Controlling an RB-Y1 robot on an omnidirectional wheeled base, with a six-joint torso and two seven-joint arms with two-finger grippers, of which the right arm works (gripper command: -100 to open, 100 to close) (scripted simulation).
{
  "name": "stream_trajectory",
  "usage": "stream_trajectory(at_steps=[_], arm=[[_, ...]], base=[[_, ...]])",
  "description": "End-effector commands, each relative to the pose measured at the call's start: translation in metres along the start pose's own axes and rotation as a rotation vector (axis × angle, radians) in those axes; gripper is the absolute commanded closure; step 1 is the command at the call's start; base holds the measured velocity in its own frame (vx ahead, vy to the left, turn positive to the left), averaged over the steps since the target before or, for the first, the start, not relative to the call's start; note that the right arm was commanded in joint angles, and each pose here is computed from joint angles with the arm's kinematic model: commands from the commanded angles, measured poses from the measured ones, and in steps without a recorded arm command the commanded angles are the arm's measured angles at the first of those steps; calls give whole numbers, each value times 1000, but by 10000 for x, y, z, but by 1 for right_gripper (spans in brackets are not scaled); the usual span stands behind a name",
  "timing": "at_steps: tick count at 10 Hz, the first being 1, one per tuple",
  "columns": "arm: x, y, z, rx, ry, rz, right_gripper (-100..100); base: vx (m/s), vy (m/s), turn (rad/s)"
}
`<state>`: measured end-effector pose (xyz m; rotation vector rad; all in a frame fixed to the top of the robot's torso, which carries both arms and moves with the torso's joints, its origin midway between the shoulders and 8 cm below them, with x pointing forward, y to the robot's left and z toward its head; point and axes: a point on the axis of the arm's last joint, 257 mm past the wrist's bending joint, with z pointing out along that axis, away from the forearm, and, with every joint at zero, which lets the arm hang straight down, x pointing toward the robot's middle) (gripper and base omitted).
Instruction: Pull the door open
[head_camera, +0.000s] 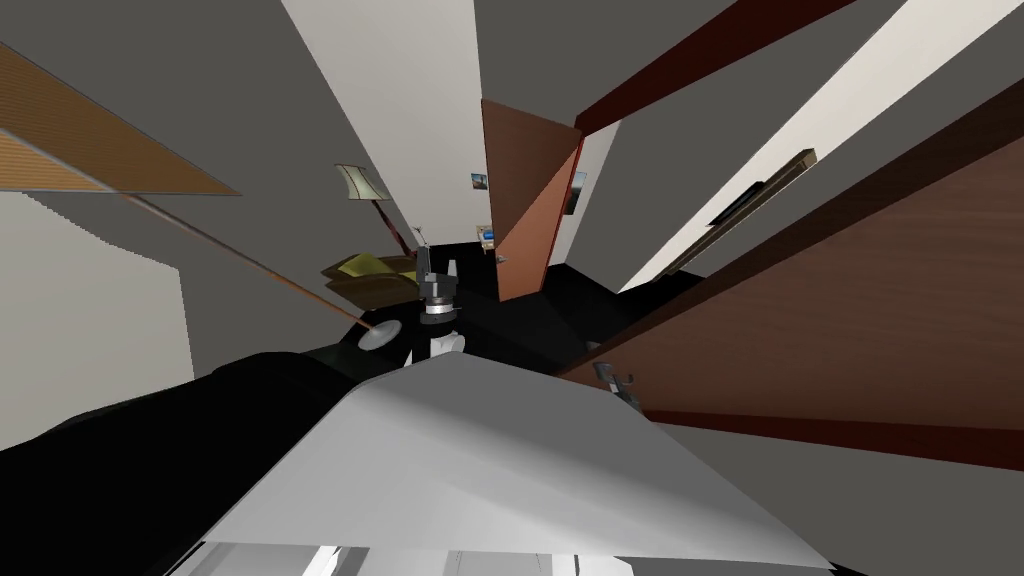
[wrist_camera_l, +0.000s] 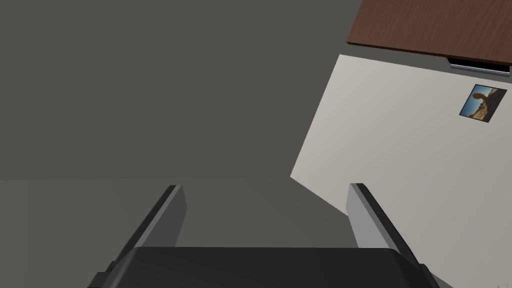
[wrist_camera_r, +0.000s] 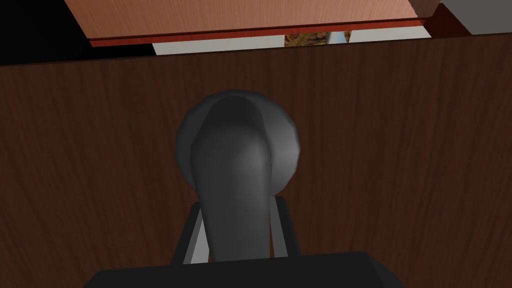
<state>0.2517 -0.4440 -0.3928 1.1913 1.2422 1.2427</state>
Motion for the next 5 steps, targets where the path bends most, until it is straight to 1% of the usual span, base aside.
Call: stream_trajectory(at_steps=[1,2,3,5], arm=[[0,0,0,0,0,0,100],[-3,-7,-3,2,2,0,100],[-4,-5,0,2,3,0,100],[-8,-2,9,1,6,-1,100]], base=[[-90,-6,26],[-111,-31,101],[-177,-44,191],[-205,-44,141]])
